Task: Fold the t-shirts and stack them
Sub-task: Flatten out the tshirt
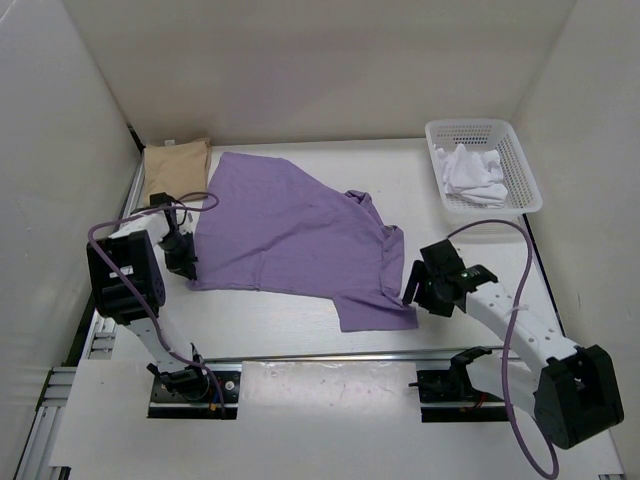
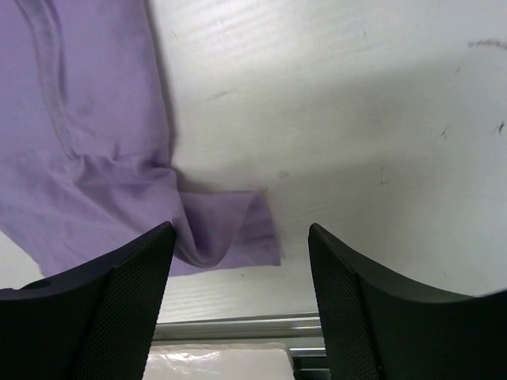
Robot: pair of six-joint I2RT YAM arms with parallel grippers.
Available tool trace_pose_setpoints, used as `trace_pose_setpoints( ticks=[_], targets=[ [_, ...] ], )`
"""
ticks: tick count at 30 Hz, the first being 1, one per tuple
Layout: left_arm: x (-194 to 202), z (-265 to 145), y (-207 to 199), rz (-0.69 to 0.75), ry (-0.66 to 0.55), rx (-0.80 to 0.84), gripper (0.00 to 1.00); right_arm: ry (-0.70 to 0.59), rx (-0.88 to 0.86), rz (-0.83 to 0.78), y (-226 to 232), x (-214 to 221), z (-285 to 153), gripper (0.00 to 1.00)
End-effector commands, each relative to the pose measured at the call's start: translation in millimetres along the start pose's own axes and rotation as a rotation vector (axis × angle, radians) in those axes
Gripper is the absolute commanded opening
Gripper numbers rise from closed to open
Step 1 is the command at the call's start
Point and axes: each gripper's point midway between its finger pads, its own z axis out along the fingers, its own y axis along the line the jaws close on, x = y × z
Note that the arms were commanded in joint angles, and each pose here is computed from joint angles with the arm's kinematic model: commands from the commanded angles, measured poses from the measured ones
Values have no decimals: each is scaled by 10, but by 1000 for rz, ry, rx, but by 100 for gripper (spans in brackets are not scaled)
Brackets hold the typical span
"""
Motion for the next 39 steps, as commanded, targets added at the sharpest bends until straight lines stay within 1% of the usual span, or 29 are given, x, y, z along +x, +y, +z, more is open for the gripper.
trace_pose_setpoints(
  ticks=[1,2,6,7,9,11,13,14,16,18,21,23,26,37,38,39],
  targets=[
    [41,-91,-3,-8,-21,15,12,-11,-60,2,77,68,16,73],
    [41,-91,-3,-8,-21,15,12,-20,-68,3,97,45,18,73],
    [40,-93,23,-17,-21,14,12,91,9,16,-4,260,173,74],
    [40,-93,23,-18,-21,14,12,82,18,9,-2,263,175,74],
    [81,-74,24,-18,-11,14,12,47,19,-6,41,236,133,74],
    [115,-58,8,-19,-2,23,12,-33,41,28,2,143,50,74],
    [116,-58,8,-19,-1,23,12,-108,21,53,34,21,-54,74],
    [116,-58,8,-19,-1,23,12,-161,-23,54,86,-47,-155,74],
    [116,-58,8,-19,-1,23,12,-199,-56,46,121,-91,-233,73],
    [116,-58,8,-19,-1,23,11,-174,-54,28,81,-13,-230,73],
    [93,-51,9,-19,-1,23,11,-74,7,3,-35,235,-121,73],
    [92,-52,-7,-19,-2,32,11,-34,33,-37,-37,331,-66,73],
    [92,-52,-7,-19,-2,32,11,-6,39,-87,6,419,-19,73],
    [168,-20,19,-30,18,31,11,53,128,-99,-8,480,281,73],
    [168,-20,19,-30,18,31,11,49,123,-97,41,444,289,72],
    [168,-20,19,-30,18,31,11,70,147,-113,-2,483,327,70]
  ],
)
